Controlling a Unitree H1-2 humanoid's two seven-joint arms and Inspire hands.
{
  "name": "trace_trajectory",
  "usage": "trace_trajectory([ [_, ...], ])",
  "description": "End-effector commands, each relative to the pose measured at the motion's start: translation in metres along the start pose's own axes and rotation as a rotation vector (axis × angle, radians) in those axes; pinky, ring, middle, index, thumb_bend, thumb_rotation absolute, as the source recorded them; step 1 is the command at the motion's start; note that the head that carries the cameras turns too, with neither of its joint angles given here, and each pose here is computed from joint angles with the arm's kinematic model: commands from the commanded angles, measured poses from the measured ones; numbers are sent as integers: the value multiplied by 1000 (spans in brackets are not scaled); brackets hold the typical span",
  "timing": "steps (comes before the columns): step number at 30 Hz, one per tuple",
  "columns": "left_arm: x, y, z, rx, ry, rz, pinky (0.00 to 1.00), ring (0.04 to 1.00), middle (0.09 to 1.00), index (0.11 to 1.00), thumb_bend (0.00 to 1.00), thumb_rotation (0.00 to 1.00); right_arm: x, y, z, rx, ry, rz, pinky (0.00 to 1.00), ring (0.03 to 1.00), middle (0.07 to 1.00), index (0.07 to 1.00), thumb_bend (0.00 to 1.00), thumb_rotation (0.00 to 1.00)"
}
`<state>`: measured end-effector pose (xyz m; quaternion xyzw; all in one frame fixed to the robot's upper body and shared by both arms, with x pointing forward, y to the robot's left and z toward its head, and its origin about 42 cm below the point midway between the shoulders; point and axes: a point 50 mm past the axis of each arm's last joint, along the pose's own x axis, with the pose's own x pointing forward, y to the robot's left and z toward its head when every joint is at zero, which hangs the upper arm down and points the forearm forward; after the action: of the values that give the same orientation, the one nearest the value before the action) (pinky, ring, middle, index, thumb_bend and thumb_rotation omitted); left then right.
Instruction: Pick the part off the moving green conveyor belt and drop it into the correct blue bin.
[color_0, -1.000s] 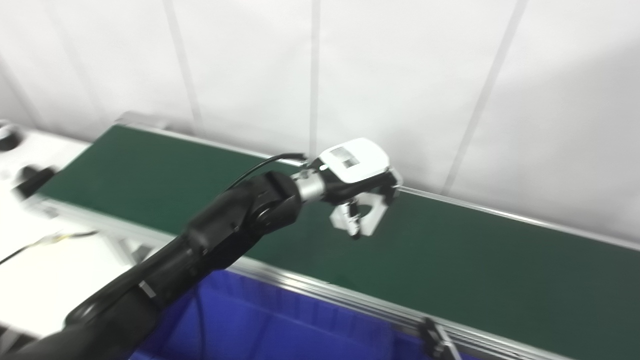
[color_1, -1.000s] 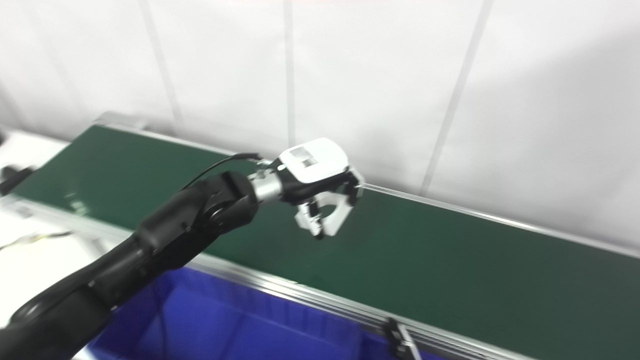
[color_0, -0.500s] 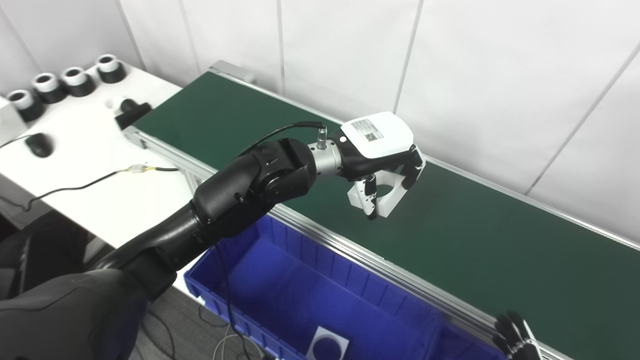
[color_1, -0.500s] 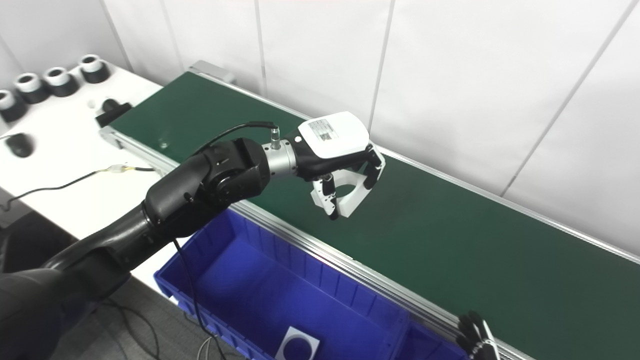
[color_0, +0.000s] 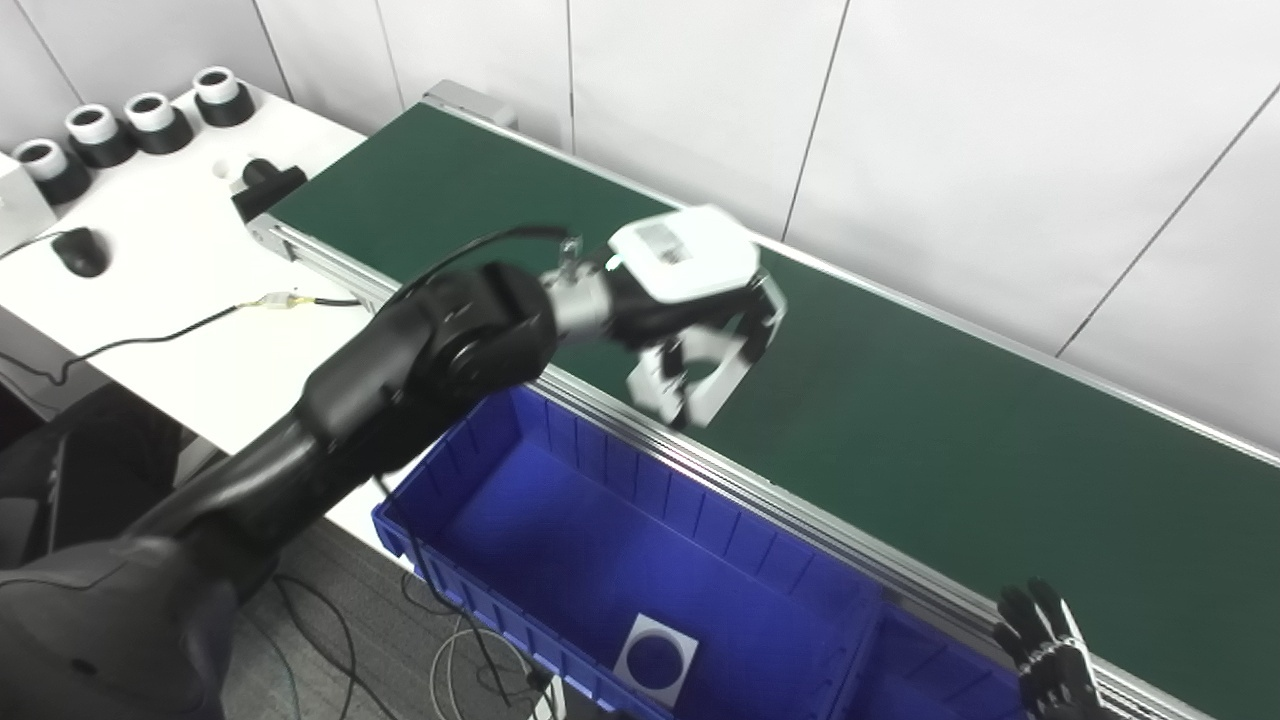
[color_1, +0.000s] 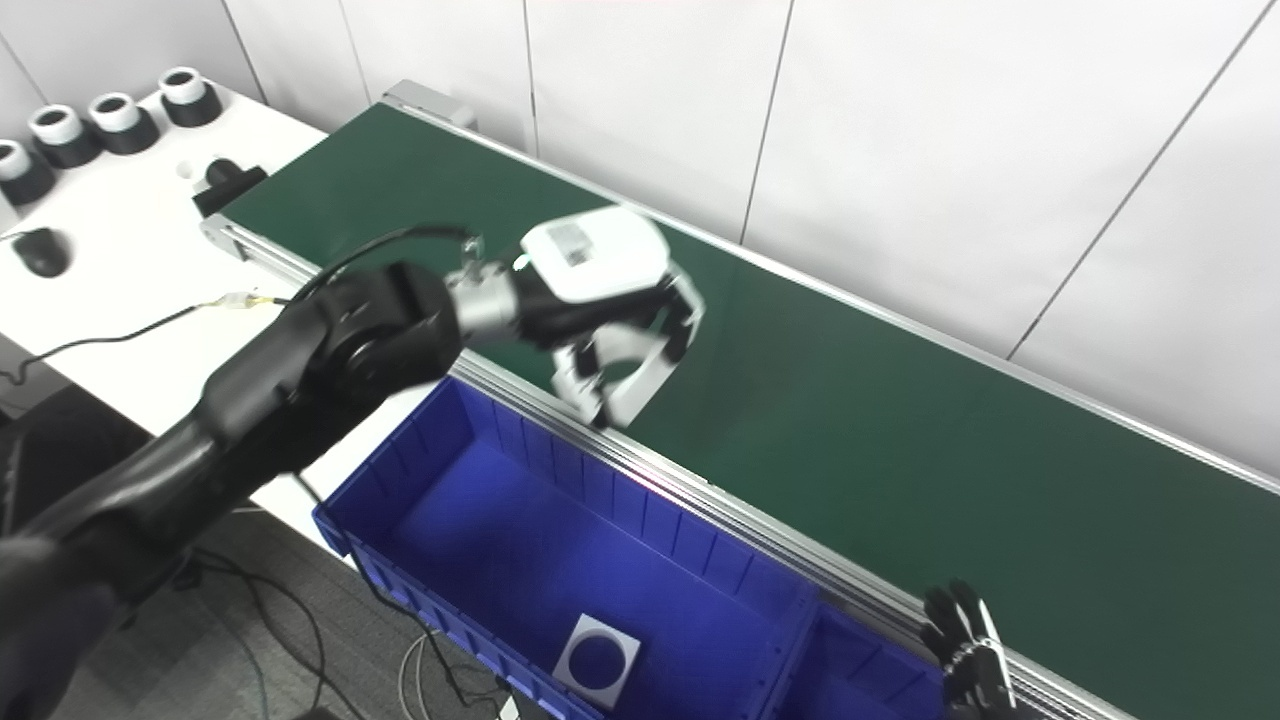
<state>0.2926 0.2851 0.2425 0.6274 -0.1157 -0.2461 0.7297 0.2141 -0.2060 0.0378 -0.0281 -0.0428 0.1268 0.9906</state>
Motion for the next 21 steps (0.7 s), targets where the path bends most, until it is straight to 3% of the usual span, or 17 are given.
trace_trajectory([
  [1, -11, -7, 3, -53, 20, 9, 419, 493, 497, 485, 524, 0, 6, 1, 15, -10, -97, 3, 843, 885, 871, 914, 741, 961],
  [12, -24, -75, -7, -44, 110, -30, 395, 473, 485, 494, 524, 0, 3, 3, 14, -3, -92, 0, 849, 891, 874, 916, 767, 951],
  [18, -30, -103, -16, -35, 196, -40, 450, 510, 489, 493, 524, 0, -1, 5, 16, 4, -96, 5, 839, 890, 880, 914, 755, 949],
  [21, -33, -127, -28, -68, 201, 50, 438, 494, 476, 503, 524, 0, -3, 6, 16, 8, -93, 10, 837, 887, 876, 909, 776, 951],
])
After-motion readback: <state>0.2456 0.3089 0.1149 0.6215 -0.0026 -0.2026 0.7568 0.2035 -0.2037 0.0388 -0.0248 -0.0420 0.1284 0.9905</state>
